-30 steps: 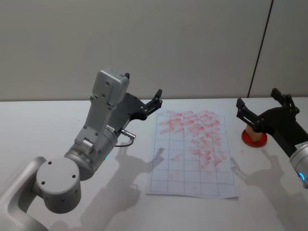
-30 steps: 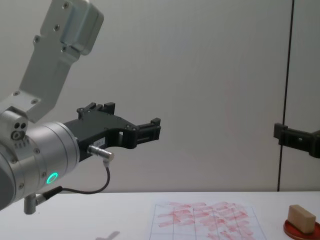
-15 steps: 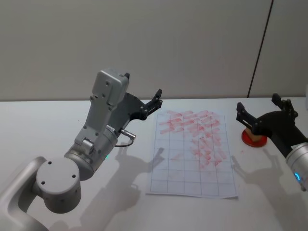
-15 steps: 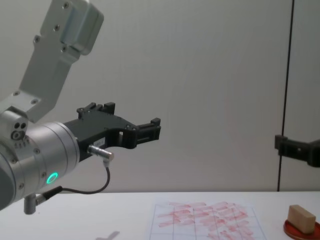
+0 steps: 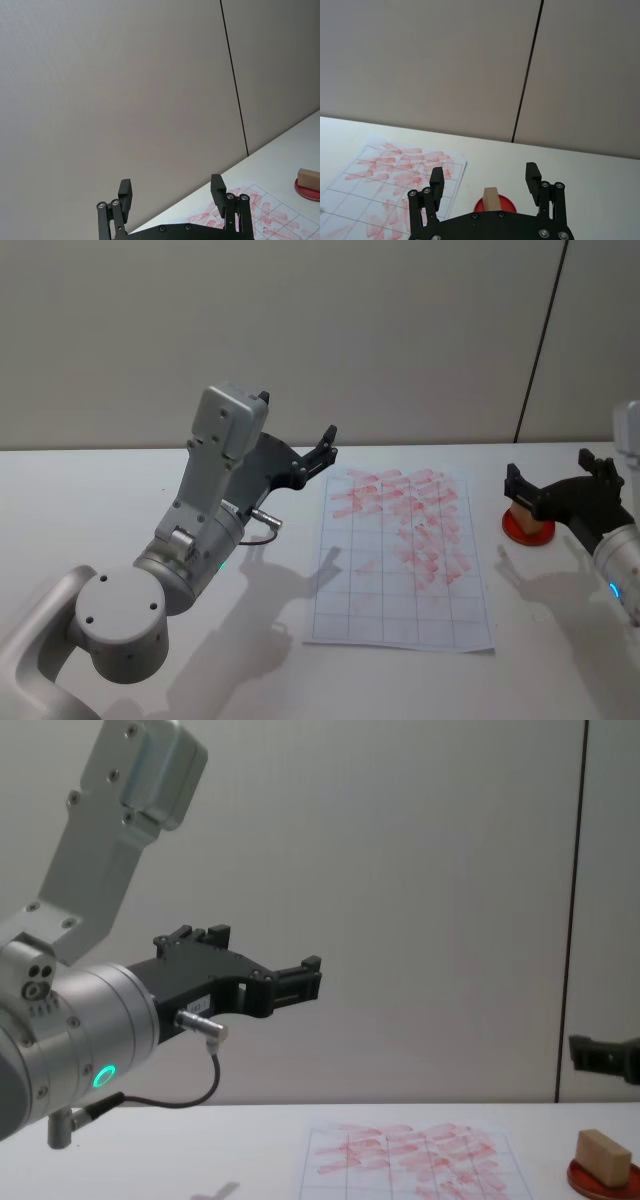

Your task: Use the one hand to pick up the stamp and affix it onto the A4 paper.

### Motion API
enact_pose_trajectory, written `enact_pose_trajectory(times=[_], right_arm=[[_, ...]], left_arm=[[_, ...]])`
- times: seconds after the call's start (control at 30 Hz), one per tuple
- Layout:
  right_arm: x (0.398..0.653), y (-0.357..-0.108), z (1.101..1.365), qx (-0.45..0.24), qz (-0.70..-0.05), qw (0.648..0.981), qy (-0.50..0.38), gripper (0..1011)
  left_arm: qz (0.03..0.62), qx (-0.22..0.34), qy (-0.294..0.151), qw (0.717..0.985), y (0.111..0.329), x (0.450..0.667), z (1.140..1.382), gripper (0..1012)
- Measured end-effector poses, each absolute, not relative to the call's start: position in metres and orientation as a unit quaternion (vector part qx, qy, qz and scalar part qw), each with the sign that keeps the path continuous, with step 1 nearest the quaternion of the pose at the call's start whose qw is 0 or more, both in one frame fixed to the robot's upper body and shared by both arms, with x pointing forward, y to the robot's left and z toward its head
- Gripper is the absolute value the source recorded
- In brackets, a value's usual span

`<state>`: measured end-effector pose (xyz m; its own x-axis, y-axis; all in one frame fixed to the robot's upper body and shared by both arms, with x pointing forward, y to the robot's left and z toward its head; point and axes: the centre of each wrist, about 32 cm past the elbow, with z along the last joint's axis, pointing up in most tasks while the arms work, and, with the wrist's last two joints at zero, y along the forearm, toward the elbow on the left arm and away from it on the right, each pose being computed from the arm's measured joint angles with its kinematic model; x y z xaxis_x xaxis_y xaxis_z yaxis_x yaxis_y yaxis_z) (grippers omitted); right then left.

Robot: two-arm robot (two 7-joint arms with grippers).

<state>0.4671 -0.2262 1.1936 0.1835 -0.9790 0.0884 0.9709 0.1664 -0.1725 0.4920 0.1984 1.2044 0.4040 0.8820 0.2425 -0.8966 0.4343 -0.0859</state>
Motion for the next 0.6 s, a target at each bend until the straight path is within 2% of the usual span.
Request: enact_pose_trajectory(times=[0.6], right_arm=[[0.501, -0.235, 1.183, -0.137, -0.636, 0.756, 0.075, 1001]], left_arm=[[0.531, 0.029, -0.126, 0.837, 0.198, 0.492, 1.204, 1001]])
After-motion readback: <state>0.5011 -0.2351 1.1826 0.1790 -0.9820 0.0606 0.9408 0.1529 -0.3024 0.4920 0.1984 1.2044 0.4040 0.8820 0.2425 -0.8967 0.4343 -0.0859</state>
